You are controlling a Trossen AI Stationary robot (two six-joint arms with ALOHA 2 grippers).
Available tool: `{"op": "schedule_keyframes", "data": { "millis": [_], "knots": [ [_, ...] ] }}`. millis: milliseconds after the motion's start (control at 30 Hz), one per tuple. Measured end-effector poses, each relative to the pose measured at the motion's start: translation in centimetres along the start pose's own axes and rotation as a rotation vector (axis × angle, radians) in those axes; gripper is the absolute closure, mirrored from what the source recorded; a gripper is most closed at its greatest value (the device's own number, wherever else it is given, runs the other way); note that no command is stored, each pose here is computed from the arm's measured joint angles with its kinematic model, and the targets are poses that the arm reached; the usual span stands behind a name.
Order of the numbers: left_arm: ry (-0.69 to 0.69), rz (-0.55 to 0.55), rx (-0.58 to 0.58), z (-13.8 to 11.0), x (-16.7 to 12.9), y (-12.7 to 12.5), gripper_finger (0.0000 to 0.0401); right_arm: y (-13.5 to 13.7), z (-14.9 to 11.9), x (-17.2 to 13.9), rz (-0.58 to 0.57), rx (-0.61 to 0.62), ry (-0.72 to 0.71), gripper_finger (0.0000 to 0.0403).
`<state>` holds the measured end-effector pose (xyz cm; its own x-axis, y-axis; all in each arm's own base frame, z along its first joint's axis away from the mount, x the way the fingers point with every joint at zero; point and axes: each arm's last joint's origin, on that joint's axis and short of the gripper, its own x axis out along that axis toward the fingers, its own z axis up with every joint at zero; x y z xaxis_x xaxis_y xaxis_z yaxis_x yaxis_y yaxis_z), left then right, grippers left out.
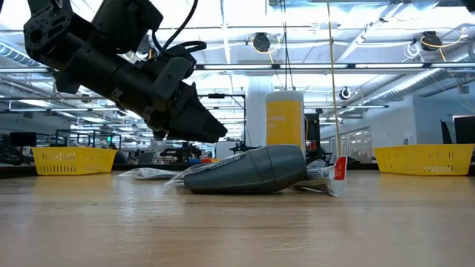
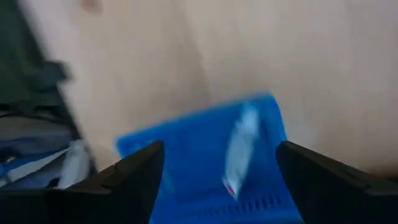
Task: Pick & Place Travel size toiletries
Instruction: Put the white toothpaste into the right yellow bin
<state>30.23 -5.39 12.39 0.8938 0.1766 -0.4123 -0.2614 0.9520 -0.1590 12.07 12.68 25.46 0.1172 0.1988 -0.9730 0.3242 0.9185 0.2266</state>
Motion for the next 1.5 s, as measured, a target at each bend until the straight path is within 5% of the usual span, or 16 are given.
{"op": "schedule_keyframes", "data": {
  "millis": [500, 700, 900, 1267, 1500],
  "knots": [
    [-0.025, 0.046, 0.012, 0.7, 0.5, 1.5, 0.0224, -3.3, -3.1, 8.3, -0.066, 0.182, 0.187, 0.0194],
    [-0.028, 0.062, 0.004, 0.9, 0.7, 2.1, 0.0224, -3.8, -3.3, 10.3, 0.019, 0.175, 0.181, 0.0204],
    [-0.03, 0.064, 0.002, 0.9, 0.7, 2.1, 0.0224, -4.3, -3.4, 10.5, -0.001, 0.179, 0.185, 0.0221],
    [-0.031, 0.061, 0.001, 0.9, 0.7, 2.1, 0.0224, -4.4, -3.7, 10.0, 0.041, 0.227, 0.26, 0.0387],
    [-0.031, 0.061, 0.001, 0.9, 0.7, 2.1, 0.0224, -4.4, -4.1, 7.5, 0.208, 0.322, 0.334, 0.0367]
  ]
}}
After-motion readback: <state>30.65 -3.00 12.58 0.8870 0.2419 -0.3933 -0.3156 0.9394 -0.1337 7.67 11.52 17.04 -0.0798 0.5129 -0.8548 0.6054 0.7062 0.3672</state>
